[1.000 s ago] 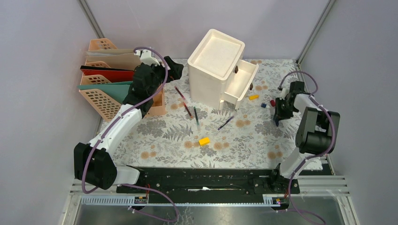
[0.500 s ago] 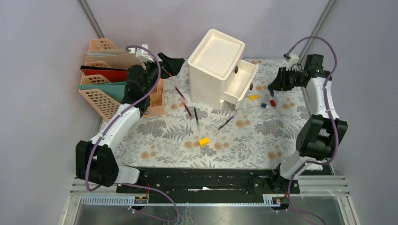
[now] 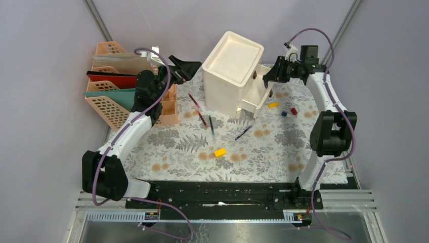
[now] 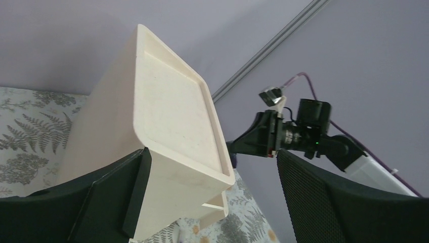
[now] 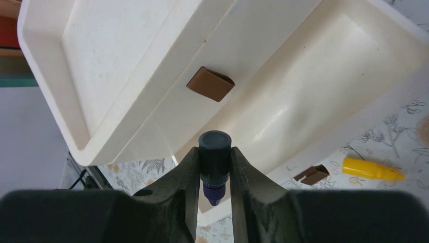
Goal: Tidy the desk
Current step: Pick up the stationery from the center of the board, then place the stationery in the drawer.
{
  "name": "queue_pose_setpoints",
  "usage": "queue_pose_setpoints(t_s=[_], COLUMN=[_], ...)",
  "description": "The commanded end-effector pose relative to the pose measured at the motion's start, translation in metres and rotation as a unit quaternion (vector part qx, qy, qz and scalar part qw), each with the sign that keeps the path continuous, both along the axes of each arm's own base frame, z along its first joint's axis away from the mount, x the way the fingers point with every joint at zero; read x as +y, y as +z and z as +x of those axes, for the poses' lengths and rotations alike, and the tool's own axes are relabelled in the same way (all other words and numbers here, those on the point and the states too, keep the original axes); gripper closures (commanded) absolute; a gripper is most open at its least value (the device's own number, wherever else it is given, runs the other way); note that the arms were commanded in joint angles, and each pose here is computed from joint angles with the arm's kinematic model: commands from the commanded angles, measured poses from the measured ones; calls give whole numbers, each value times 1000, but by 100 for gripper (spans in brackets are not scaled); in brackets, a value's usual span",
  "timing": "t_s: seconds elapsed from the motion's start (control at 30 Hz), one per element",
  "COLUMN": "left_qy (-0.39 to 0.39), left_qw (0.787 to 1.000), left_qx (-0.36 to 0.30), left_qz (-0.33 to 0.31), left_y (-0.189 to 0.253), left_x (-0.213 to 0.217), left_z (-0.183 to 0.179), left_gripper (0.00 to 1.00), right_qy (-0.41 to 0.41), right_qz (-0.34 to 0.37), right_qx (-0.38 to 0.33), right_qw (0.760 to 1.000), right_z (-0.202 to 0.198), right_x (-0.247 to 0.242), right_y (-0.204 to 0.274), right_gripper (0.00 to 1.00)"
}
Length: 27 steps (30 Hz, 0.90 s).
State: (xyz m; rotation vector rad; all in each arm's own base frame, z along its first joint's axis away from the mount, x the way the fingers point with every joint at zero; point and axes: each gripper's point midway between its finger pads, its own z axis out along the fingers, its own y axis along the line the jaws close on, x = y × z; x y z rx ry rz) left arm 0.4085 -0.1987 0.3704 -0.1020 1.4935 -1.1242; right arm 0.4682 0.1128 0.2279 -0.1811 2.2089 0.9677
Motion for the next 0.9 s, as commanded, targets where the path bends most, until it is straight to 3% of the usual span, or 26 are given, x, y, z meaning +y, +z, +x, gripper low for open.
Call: queue_pose_setpoints(t_s=[0.0,0.5,0.73,0.87], left_qy=[-21,-25,-25,-27], left_qw=[999,999,999,999], left_qx=[-22,-1,4,1], left_qz=[-26,-26,-25,-19], left_y=[20,12,9,12], left_x=[-3,-5,-5,-5], left_z=[-5,-6,-6,-6], left_gripper=[1,1,1,1], right_qy=[-37,-45,-42,-24], right_qz=[10,-12,-21,-36], right_qx=[-8,17,11,-14], right_qw=[999,999,999,999], right_z=[23,28,28,29], right_x=[9,17,18,17], right_y=[13,-16,-16,-6], right_gripper=[84,67,42,35])
